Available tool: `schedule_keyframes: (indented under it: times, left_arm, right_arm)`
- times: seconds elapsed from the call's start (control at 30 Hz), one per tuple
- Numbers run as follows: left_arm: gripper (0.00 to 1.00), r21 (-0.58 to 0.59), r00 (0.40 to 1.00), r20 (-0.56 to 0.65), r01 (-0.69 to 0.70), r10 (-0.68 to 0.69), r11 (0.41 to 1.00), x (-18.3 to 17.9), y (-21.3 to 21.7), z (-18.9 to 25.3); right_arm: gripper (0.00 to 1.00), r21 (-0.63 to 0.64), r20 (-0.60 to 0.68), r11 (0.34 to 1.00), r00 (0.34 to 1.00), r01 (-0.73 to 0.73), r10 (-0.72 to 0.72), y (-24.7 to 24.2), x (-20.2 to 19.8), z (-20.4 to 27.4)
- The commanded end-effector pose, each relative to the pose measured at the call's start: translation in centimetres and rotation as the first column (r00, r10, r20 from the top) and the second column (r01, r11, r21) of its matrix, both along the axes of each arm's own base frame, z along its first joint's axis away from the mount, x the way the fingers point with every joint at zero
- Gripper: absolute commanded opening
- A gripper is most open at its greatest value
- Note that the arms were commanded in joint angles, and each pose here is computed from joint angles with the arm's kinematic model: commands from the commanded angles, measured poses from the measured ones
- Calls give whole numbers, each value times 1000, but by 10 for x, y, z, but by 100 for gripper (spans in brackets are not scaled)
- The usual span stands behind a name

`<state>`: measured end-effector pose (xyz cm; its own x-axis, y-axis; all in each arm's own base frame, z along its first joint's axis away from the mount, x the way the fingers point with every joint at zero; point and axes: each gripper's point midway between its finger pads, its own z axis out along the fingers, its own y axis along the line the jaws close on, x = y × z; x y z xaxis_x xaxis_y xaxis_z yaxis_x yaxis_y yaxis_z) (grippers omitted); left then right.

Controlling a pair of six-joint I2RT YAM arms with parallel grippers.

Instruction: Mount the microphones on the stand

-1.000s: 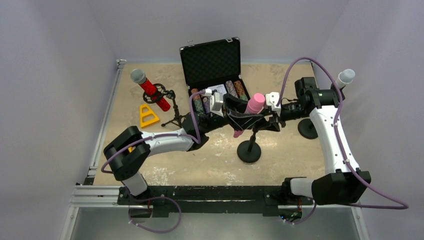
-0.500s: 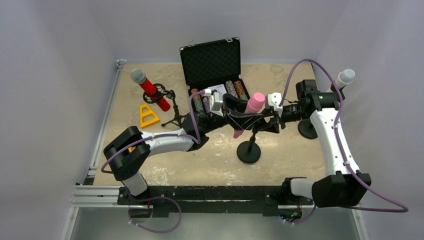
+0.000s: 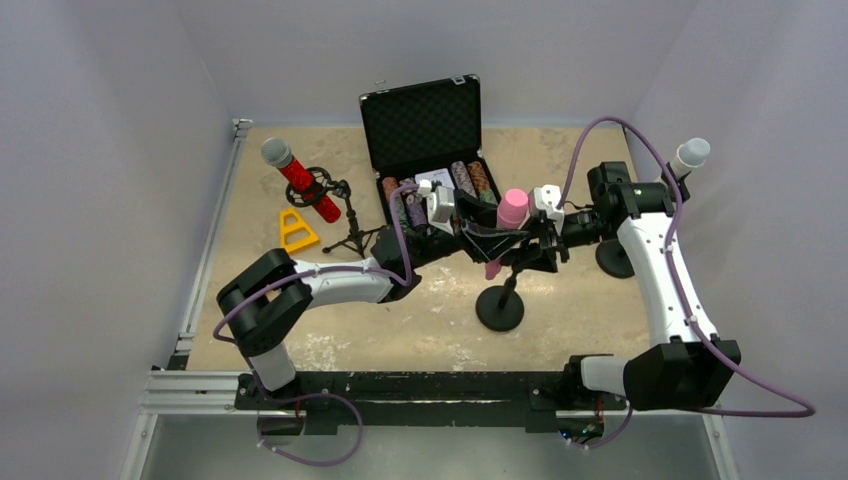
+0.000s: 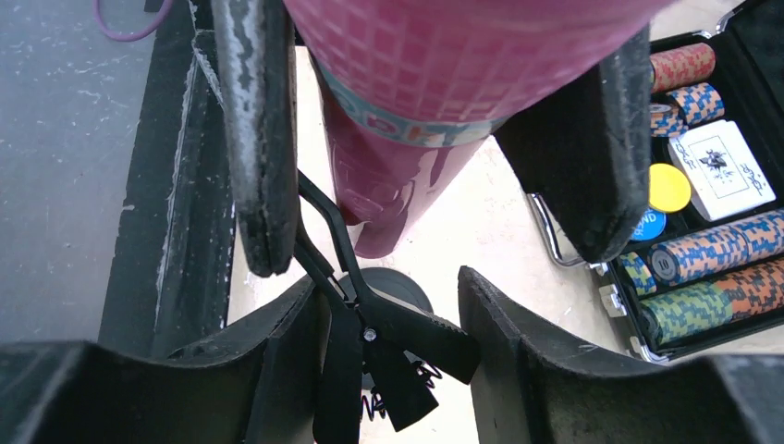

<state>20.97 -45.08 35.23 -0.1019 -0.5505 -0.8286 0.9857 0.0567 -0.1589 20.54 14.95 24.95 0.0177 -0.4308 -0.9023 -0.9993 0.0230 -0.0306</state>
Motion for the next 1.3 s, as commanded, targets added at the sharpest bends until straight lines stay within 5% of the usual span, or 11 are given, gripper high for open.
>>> schedule_keyframes:
  times: [0.0, 0.07, 0.3, 0.43, 0.63, 0.8, 1.1, 1.27]
  left_arm:
    - [0, -76, 997, 70, 23, -18, 997, -11, 4, 29]
    - [0, -80, 997, 79, 24, -18, 996, -13, 6, 33]
    - [0, -106, 989, 105, -89, 100, 990, -8, 37, 42]
    - [0, -111, 975, 104, -186, 197, 976, 0, 67, 40]
    - [0, -107, 964, 105, -232, 243, 967, 3, 86, 36]
    - [0, -98, 969, 112, -208, 218, 973, 0, 83, 34]
    - [0, -97, 974, 127, -174, 186, 980, -7, 85, 36]
    - [0, -100, 975, 133, -166, 178, 981, -10, 92, 39]
  right_arm:
    - [30, 11, 1, 1000, 1000, -29, 29, 2, -4, 8]
    - [17, 17, -11, 1000, 1000, -26, 27, 2, -4, 7]
    - [11, 40, 12, 998, 999, 48, -49, 2, 8, 14]
    - [10, 62, 37, 974, 975, 217, -219, -1, 26, 22]
    - [0, 174, 61, 851, 857, 496, -512, -9, 67, 36]
    - [20, 160, 54, 868, 874, 469, -483, 7, 53, 33]
    - [77, 140, 96, 942, 943, 304, -319, 23, 32, 63]
    - [85, 122, 127, 957, 952, 264, -279, 24, 37, 82]
